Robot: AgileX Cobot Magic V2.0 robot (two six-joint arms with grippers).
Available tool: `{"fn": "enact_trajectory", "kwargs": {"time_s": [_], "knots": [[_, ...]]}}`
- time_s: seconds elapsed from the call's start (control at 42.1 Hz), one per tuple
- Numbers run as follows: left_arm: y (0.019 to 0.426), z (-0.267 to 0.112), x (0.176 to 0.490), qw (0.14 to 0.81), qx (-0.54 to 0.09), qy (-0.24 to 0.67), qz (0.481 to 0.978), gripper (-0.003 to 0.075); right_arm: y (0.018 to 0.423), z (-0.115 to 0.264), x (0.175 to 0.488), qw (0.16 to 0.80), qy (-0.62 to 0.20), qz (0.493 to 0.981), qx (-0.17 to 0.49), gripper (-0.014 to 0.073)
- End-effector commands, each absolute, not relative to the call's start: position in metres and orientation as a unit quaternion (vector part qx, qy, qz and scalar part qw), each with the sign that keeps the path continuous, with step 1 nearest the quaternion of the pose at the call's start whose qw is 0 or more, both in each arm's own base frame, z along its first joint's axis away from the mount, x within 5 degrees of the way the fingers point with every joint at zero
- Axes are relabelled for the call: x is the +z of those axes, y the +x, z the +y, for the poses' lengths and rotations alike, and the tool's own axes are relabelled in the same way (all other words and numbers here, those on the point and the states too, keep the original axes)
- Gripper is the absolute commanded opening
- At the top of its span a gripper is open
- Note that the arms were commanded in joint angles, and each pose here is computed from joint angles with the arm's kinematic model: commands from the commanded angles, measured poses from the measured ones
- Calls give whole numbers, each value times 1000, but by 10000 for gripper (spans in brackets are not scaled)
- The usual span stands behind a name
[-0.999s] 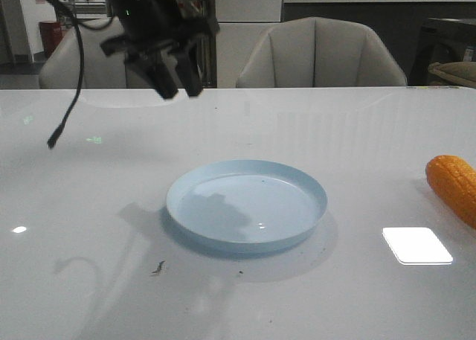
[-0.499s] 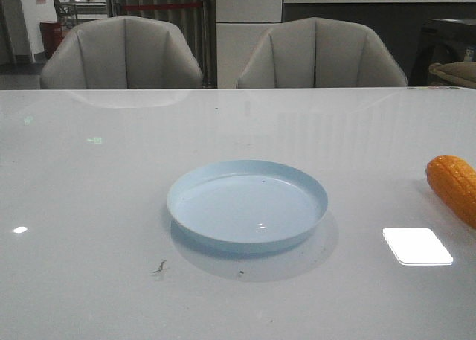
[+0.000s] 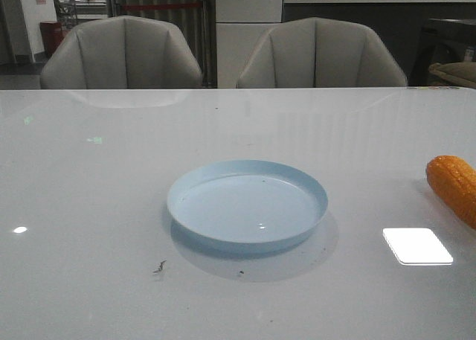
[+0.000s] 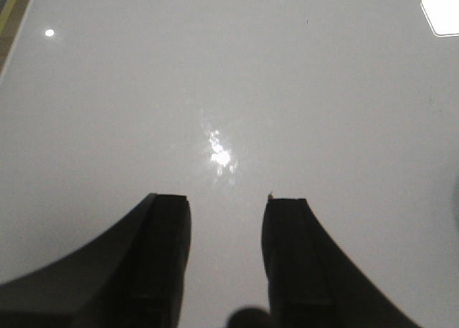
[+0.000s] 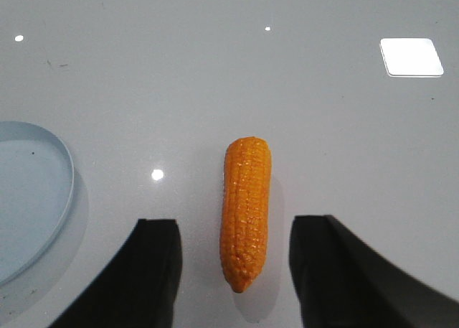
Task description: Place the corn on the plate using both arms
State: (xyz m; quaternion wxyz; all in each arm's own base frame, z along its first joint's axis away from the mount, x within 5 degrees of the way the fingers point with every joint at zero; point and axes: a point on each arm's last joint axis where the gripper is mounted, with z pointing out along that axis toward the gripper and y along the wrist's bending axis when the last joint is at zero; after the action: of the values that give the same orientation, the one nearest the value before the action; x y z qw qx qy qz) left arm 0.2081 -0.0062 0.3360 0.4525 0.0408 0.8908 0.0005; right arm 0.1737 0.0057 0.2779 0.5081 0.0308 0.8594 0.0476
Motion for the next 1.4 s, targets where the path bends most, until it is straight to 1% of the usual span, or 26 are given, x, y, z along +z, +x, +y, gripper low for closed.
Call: {"fn": "enact_trajectory", "kwargs": {"time_s": [0.0,0.071,0.119,0.214,0.285,0.38,0.452,0.523,0.547,0.594,0.618,0.666,0.69,0.809,0.904,1.046,1.165,1.379], "knots": [[184,-6,324,526,-17,17,850,330,179,5,295,548,29,835,44,455],[168,-7,307,526,-32,4,850,330,177,5,293,534,28,844,46,455],[159,-8,303,529,-42,-4,847,330,177,6,292,516,26,855,48,454],[147,-8,304,540,-45,-4,841,330,181,8,296,474,20,879,52,444],[144,-8,306,548,-45,-4,835,330,191,9,306,458,17,887,55,444],[143,-8,307,551,-45,-4,833,330,213,9,328,462,11,886,51,445],[143,-8,307,551,-45,-4,833,330,234,8,340,452,4,891,43,461],[143,-8,307,551,-45,-4,833,330,256,8,345,420,-6,907,33,503],[143,-8,307,551,-45,-4,833,330,265,8,342,400,-8,916,31,523],[143,-8,307,551,-45,-4,833,330,279,8,343,382,-10,924,30,554],[143,-8,307,551,-45,-4,833,330,288,8,338,364,-11,931,31,572],[143,-8,307,551,-45,-4,833,330,302,8,336,349,-11,936,32,591],[143,-8,307,551,-45,-4,833,330,310,9,330,336,-11,941,32,597],[143,-8,307,551,-45,-4,833,330,341,9,312,303,-11,952,32,596],[143,-8,307,551,-45,-3,833,330,359,9,290,260,-11,965,33,596],[143,-8,307,551,-45,-3,833,330,372,10,259,214,-10,976,34,596],[143,-8,307,551,-45,-3,833,330,379,10,239,189,-10,981,33,596],[143,-8,307,551,-45,-3,833,330,386,10,219,171,-8,985,33,596]]}}
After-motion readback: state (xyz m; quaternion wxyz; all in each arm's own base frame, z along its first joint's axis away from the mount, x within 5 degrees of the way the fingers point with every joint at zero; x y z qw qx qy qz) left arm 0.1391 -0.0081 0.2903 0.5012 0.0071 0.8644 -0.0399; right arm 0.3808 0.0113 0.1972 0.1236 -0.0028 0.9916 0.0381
